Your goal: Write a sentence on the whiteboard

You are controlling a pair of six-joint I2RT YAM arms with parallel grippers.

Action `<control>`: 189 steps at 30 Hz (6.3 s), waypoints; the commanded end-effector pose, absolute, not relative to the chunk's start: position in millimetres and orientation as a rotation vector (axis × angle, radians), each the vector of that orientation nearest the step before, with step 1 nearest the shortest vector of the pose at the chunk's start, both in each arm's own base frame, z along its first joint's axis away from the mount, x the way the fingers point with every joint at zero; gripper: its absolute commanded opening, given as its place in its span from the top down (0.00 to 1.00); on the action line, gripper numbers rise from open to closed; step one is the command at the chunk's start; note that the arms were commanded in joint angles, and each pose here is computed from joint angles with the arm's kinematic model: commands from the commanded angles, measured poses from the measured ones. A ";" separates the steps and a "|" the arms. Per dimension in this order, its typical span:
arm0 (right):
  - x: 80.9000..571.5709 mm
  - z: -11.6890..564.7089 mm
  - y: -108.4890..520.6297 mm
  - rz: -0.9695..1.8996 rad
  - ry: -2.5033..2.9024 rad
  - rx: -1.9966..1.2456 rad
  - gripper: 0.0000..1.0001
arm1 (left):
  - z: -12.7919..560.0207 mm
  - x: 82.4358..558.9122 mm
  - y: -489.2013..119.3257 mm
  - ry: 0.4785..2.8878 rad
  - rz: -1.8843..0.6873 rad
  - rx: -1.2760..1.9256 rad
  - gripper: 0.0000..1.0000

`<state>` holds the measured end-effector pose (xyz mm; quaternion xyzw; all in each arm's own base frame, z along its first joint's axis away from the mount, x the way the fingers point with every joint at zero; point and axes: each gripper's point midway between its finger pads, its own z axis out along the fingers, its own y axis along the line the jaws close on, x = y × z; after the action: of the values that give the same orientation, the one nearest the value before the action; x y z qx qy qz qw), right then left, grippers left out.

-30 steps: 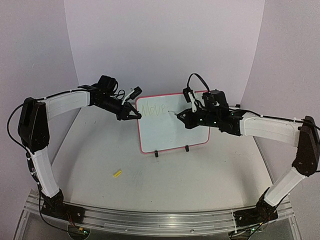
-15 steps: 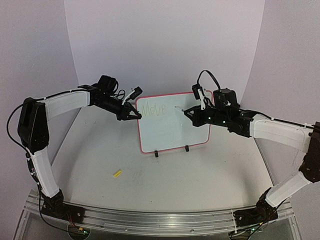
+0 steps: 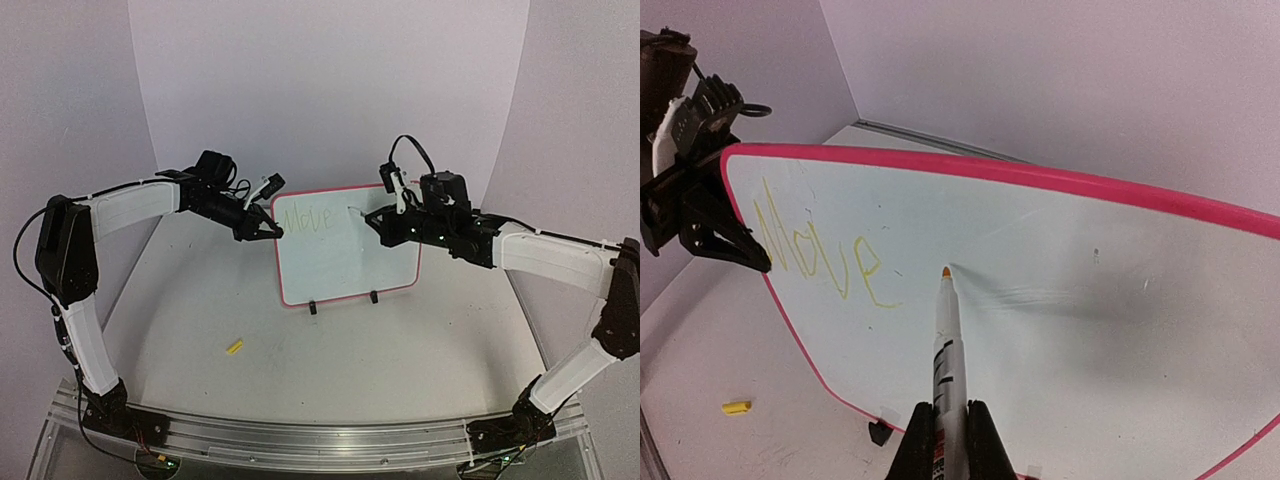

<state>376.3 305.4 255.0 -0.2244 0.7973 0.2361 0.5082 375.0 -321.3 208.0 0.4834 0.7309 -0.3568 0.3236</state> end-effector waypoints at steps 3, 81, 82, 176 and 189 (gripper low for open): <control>390.5 269.9 306.6 0.538 1.879 -0.511 1.00 | 186.4 387.0 -308.5 1.978 -0.753 1.297 1.00; 400.1 272.6 280.2 0.392 1.882 -0.398 1.00 | 189.1 385.5 -308.5 1.973 -0.752 1.301 1.00; 400.5 275.1 280.0 0.391 1.876 -0.399 1.00 | 188.9 385.2 -308.5 1.973 -0.752 1.302 1.00; 377.1 248.2 272.4 0.483 1.947 -0.362 1.00 | 186.0 386.6 -308.3 1.981 -0.746 1.300 1.00; 379.5 275.9 272.5 0.470 1.881 -0.374 1.00 | 184.3 386.4 -309.5 1.985 -0.754 1.301 1.00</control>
<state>370.6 269.2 256.3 -0.1580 0.8092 0.1999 0.5294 374.0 -321.4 206.0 0.4818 0.7351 -0.3540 0.3196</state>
